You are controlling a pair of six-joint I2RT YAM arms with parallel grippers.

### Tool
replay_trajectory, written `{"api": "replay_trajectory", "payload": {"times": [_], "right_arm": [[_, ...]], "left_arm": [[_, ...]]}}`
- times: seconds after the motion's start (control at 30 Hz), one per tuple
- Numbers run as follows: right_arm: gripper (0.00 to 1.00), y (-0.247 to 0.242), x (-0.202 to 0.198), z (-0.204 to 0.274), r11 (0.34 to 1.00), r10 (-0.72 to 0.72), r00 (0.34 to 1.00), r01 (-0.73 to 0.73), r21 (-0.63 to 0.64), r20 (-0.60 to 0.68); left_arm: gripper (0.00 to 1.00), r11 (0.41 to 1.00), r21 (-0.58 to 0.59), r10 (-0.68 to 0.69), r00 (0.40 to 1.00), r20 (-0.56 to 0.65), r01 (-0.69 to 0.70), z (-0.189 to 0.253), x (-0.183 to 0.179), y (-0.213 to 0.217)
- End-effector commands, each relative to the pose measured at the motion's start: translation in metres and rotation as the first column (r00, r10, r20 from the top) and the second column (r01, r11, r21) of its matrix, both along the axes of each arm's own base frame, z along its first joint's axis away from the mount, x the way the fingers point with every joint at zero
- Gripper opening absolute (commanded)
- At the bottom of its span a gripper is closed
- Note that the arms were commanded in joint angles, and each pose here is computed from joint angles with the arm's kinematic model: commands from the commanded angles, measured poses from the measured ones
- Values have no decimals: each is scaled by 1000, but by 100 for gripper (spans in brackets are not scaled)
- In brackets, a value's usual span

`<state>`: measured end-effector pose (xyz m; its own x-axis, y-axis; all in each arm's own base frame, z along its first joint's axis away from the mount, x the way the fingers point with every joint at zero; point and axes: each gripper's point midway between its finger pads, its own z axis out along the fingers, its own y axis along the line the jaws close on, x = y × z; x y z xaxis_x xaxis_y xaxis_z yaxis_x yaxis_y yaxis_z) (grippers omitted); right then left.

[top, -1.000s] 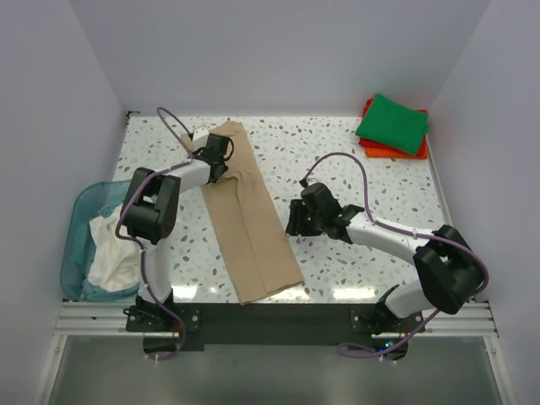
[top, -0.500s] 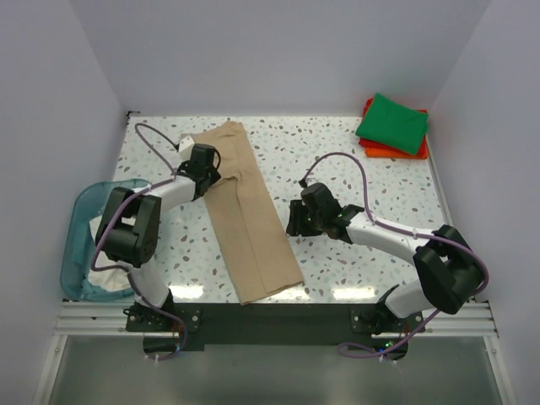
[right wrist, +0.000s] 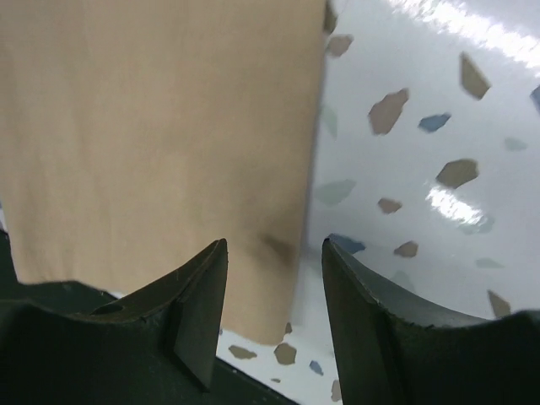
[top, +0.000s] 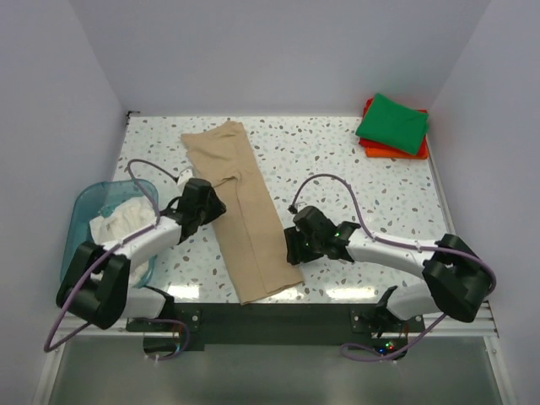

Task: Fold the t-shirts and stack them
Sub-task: Fold the tshirt

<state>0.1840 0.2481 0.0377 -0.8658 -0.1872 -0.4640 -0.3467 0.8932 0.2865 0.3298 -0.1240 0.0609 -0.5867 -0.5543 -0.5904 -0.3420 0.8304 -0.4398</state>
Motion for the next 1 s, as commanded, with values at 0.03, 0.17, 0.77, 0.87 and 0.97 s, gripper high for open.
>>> {"api": "replay_trajectory", "payload": {"times": [0.03, 0.17, 0.77, 0.87, 0.97], "right_arm": [[52, -4, -31, 2, 999, 46, 999, -46, -5, -27], [52, -13, -41, 11, 998, 56, 998, -56, -4, -13], [52, -11, -50, 1, 994, 93, 996, -93, -61, -11], [52, -10, -51, -3, 993, 93, 996, -94, -66, -16], [52, -8, -50, -4, 995, 84, 996, -85, -56, -18]], "left_arm": [[52, 999, -20, -28, 993, -119, 26, -11, -62, -2], [50, 997, -42, -65, 986, -154, 59, -5, -102, -2], [48, 929, -80, -359, 835, -416, 360, -23, -230, -75], [48, 925, -73, -368, 829, -421, 374, -18, -236, -77], [48, 926, -73, -363, 826, -430, 369, -19, -239, -76]]}}
